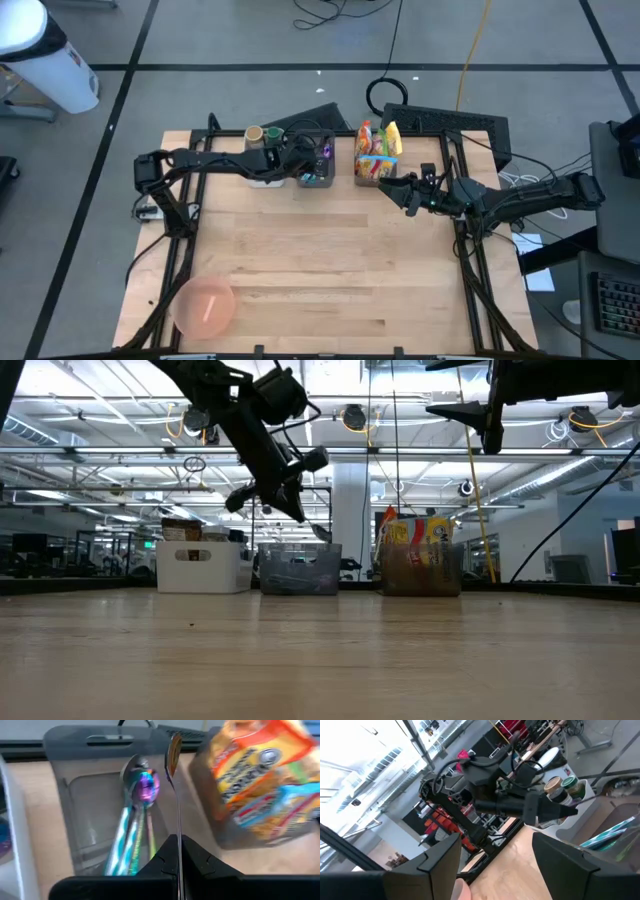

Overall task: Pick & Place Food Item
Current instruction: Put the black spoon into the left black bin

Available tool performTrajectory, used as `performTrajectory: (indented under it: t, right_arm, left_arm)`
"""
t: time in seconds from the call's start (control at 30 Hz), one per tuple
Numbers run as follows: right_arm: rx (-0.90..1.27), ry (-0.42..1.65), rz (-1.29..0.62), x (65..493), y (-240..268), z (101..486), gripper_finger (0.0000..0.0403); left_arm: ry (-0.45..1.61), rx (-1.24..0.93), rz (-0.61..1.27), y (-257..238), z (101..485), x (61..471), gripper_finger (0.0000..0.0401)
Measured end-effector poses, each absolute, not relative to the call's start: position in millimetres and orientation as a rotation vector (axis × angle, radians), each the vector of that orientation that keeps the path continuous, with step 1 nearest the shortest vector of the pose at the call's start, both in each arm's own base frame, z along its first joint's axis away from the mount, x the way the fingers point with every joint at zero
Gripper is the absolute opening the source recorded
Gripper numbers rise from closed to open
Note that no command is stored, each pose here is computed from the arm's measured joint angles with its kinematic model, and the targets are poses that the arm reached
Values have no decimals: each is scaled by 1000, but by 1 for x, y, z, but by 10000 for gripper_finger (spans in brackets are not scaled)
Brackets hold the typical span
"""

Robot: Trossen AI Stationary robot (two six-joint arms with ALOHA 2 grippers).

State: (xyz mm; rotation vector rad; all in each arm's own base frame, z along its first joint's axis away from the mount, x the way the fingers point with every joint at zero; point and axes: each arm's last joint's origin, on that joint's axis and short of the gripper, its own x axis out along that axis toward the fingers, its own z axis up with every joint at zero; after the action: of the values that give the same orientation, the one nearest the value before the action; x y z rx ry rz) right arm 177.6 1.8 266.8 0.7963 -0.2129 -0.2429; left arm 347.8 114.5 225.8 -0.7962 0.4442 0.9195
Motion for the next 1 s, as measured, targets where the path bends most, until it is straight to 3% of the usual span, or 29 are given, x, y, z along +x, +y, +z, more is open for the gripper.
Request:
performTrajectory:
  t: [1.0]
  right_arm:
    - [754, -174, -178, 179, -5, 266, 238]
  left_arm:
    - [450, -960, 1015, 125, 195, 355, 2]
